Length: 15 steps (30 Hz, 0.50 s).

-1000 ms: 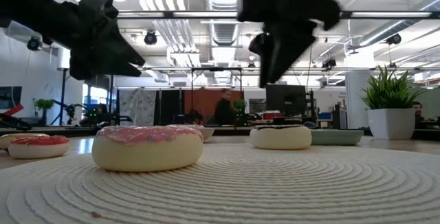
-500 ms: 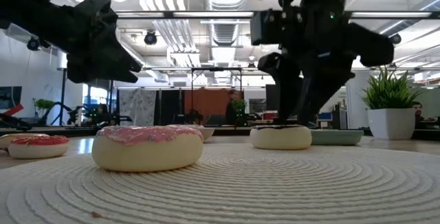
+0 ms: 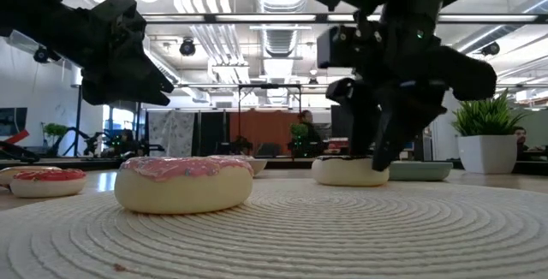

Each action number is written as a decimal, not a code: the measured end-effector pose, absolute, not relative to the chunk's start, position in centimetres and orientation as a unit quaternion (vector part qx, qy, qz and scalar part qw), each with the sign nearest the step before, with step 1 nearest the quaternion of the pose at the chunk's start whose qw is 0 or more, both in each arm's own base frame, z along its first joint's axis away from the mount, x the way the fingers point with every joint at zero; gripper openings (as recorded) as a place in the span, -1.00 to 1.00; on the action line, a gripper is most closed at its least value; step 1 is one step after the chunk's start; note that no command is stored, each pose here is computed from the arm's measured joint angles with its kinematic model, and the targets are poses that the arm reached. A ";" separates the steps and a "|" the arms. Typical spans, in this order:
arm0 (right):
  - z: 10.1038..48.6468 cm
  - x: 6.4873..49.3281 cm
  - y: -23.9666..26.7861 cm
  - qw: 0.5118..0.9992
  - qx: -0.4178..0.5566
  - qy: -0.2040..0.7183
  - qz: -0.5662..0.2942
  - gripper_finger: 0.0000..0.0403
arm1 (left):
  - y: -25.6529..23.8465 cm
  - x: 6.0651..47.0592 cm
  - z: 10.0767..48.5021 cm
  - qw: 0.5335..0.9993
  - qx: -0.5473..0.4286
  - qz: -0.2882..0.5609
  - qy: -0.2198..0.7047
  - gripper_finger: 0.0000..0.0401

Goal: Pick & Place donuts
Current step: Put the large brown donut on the light yellow plate

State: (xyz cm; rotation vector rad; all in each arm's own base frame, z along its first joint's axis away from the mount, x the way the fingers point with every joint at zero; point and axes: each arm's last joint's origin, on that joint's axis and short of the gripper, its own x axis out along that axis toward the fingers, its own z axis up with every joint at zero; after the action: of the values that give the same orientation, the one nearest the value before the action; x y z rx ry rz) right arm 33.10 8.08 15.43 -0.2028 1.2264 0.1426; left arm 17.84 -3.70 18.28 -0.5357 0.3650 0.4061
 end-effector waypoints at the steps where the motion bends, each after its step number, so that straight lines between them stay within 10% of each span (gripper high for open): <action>1: 15.3 33.0 8.0 0.810 -0.095 0.575 0.066 0.04 | -3.7 17.8 18.3 0.928 -0.261 0.198 0.178 -0.36; 8: 14.8 33.0 7.9 0.819 -0.093 0.562 0.067 0.01 | -3.7 17.8 18.3 0.925 -0.270 0.200 0.176 -0.36; 15: 14.6 33.2 7.0 0.822 -0.082 0.561 0.057 -0.45 | -3.7 17.8 18.3 0.924 -0.276 0.201 0.175 -0.36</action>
State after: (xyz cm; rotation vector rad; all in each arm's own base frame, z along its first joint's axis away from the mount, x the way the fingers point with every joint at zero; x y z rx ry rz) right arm 33.18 7.04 14.63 -0.1747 1.1928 0.1223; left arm 17.85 -3.69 18.28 -0.5656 0.3592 0.4127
